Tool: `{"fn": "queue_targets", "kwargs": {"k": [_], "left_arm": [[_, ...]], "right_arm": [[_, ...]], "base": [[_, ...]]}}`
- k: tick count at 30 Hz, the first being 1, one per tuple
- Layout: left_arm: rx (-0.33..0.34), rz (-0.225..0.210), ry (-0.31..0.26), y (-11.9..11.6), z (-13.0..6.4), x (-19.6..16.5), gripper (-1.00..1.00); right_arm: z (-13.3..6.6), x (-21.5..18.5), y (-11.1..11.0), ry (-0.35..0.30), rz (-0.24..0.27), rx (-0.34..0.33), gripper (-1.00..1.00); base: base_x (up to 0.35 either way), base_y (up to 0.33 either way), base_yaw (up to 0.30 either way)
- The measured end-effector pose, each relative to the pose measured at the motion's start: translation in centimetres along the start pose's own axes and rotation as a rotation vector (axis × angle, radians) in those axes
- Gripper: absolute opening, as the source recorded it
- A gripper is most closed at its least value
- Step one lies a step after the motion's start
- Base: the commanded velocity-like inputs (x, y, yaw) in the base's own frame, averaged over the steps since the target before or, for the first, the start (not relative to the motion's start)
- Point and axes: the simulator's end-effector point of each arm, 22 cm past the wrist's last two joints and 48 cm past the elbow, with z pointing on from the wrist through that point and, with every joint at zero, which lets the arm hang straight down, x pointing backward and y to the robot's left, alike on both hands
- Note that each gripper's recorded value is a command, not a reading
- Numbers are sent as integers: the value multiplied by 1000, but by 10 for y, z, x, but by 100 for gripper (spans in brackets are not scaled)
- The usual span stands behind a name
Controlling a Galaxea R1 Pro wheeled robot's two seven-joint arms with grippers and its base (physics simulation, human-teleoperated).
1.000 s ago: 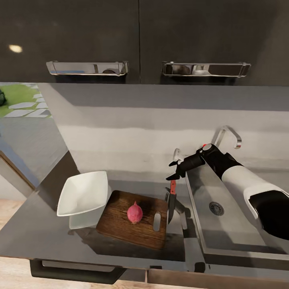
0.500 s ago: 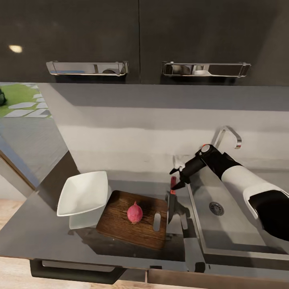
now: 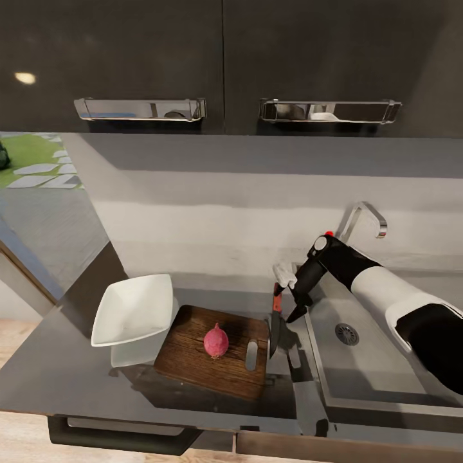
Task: In the kitchen, take the Vidalia onion out of the sink, dice it on the chopping board with the paring knife, put the diced onion into the bowl on the countertop, then place both the paring knife and the chopping board into the sink.
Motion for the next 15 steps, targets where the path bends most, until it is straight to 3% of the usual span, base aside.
{"fn": "queue_targets", "kwargs": {"k": [3,10,15], "left_arm": [[1,-1,-9,0,1,-5,100],[-4,4,6,3,0,2,100],[-8,7,24,5,-2,10,100]], "right_arm": [[1,0,2,6,-18,-10,100],[-2,-12,1,35,-156,-8,100],[-3,-22,-1,35,-193,-1,100]], "base": [[0,0,0],[0,0,0],[0,0,0]]}}
